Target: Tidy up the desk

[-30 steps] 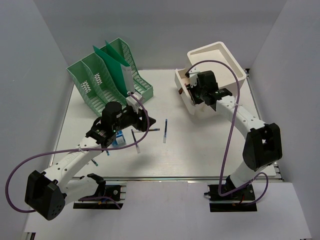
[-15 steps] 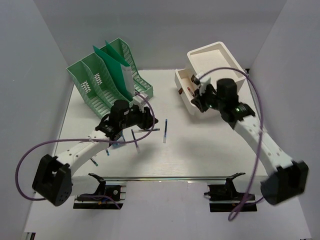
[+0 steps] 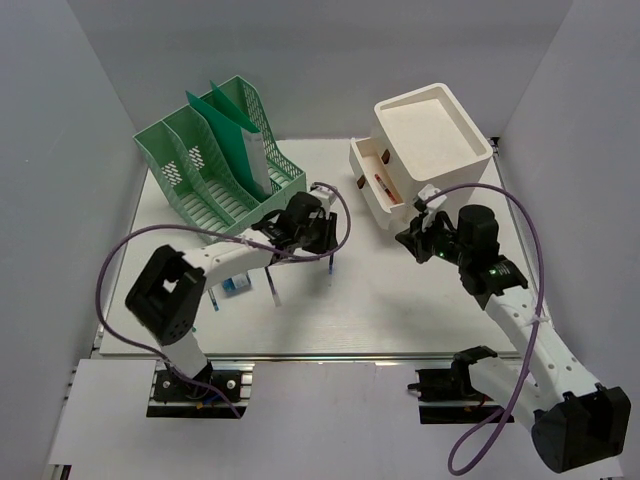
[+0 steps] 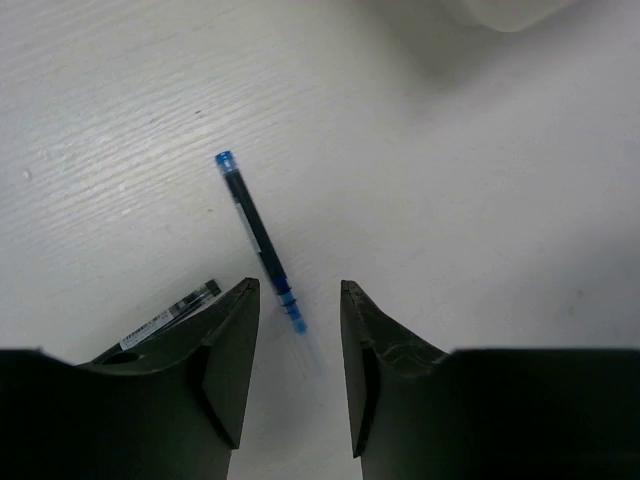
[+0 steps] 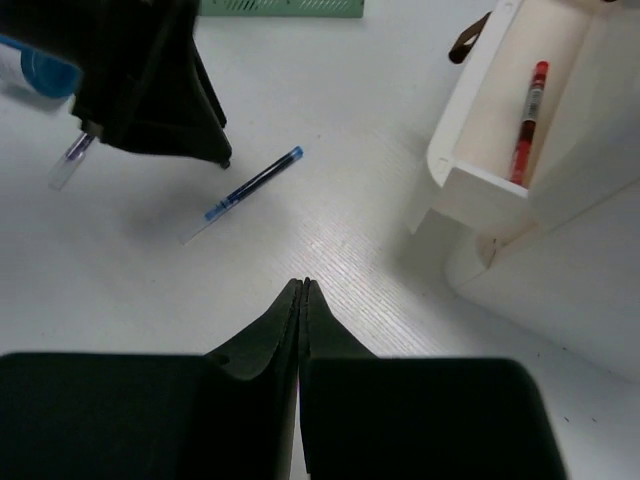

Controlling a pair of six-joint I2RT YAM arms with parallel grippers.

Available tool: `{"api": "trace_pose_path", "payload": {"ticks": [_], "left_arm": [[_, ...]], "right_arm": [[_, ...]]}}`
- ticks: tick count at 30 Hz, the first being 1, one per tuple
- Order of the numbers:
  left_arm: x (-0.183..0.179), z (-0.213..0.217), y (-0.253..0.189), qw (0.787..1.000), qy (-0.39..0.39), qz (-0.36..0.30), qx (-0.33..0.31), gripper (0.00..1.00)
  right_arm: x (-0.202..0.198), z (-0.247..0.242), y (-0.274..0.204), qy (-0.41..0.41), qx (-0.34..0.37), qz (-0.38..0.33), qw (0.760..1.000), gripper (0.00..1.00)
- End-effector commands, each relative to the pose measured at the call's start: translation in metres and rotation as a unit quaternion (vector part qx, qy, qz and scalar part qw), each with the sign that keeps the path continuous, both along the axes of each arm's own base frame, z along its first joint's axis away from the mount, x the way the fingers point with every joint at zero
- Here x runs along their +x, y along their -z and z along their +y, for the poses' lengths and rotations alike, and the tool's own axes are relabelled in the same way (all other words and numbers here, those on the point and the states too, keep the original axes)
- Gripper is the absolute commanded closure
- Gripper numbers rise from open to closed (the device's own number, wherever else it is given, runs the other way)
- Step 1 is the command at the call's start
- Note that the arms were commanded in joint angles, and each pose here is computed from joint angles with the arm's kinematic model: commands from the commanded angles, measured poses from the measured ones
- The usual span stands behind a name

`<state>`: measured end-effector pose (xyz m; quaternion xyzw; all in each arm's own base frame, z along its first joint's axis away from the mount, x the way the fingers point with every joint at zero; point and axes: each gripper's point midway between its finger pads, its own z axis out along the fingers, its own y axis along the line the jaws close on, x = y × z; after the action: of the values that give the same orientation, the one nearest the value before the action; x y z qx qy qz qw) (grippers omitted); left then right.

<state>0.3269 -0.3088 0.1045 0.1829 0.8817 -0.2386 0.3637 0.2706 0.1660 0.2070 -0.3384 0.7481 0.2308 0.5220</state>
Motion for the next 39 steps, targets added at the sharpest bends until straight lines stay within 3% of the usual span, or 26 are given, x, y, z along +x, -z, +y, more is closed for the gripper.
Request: {"api": "trace_pose_path", "payload": {"ticks": [1,8,18,29,31,35,39], "left_arm": [[0.019,0.012,0.008,0.994,-0.09,0.007,0.058,0.51],[0.024,0.005,0.048,0.984,-0.125,0.032,0.121,0.5],[0.029,-0.019,0.059,0.981,-0.117,0.023,0.154,0.5],[0.025,0.001,0.086,0.968,-0.144,0.038,0.2,0.52],[0.024,-0.002,0.087,0.97,-0.14,0.042,0.196,0.54],[0.021,-0.012,0.091,0.973,-0.125,0.048,0.187,0.76],[0.02,-0.017,0.092,0.975,-0.119,0.052,0.181,0.87]], "right_arm": [[0.009,-0.007,-0.034,0.028,0.035,-0.039,0.998,1.0],[0.011,-0.025,-0.046,0.064,0.042,-0.056,0.996,1.0],[0.015,-0.033,-0.042,0.073,0.047,-0.047,0.995,1.0],[0.017,-0.041,-0.042,0.082,0.053,-0.044,0.994,1.0],[0.018,-0.043,-0.042,0.086,0.053,-0.044,0.994,1.0],[0.019,-0.046,-0.041,0.09,0.055,-0.043,0.993,1.0],[0.019,-0.047,-0.041,0.089,0.057,-0.043,0.994,1.0]]}}
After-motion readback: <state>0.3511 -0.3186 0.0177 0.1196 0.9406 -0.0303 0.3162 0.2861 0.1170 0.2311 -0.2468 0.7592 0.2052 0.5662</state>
